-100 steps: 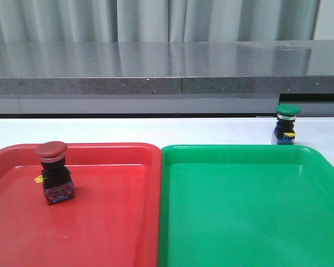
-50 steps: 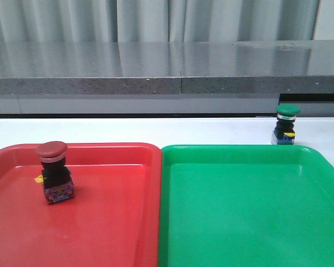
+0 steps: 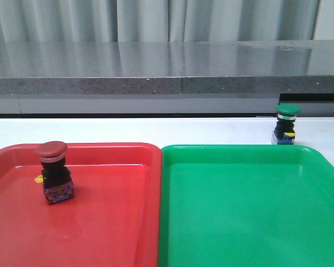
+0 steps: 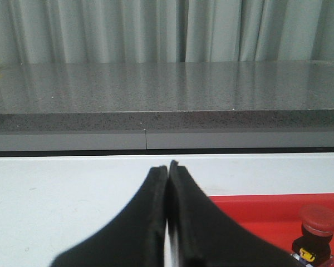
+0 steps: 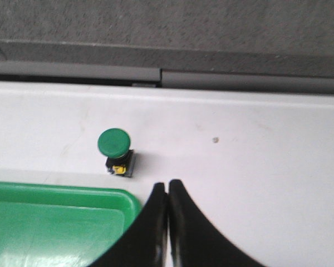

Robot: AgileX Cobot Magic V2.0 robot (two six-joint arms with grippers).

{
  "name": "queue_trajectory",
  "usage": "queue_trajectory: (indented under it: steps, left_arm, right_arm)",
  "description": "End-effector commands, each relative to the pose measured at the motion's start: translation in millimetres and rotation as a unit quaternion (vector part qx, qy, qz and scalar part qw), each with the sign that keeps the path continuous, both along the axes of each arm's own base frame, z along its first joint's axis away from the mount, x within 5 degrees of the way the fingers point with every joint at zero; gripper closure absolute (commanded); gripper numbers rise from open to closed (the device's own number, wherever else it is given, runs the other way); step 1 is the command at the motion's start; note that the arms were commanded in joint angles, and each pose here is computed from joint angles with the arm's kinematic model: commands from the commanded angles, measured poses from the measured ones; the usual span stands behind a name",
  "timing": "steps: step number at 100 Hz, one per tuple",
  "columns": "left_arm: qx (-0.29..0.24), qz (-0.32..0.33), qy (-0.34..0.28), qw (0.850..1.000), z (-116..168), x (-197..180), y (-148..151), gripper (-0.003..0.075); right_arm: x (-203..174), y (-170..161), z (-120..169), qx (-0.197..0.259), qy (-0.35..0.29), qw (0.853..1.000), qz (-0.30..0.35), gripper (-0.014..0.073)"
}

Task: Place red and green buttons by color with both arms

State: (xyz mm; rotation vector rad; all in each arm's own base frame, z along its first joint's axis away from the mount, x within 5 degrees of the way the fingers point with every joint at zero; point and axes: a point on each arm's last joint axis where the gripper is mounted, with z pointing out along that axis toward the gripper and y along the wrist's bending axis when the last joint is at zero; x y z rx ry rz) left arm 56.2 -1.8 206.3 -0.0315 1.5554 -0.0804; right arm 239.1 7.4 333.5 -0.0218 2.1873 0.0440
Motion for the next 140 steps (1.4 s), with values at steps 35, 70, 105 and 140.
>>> queue_trajectory:
  steps: [35, 70, 105, 140]
  left_arm:
    - [-0.007, 0.002, -0.054, 0.999, 6, -3, 0, 0.0741]
    - [-0.007, 0.002, -0.054, 0.999, 6, -3, 0, 0.0741]
    - [-0.007, 0.002, -0.054, 0.999, 6, -3, 0, 0.0741]
    - [-0.007, 0.002, -0.054, 0.999, 6, -3, 0, 0.0741]
  right_arm:
    - [85, 36, -18, 0.018, 0.128, 0.99, 0.051, -0.0002]
    - [151, 47, -49, 0.027, 0.204, 0.977, 0.054, -0.0002]
    - [185, 48, -85, 0.025, 0.237, 0.97, 0.05, 0.0001]
    - [189, 49, -89, 0.026, 0.228, 0.972, 0.048, 0.0271]
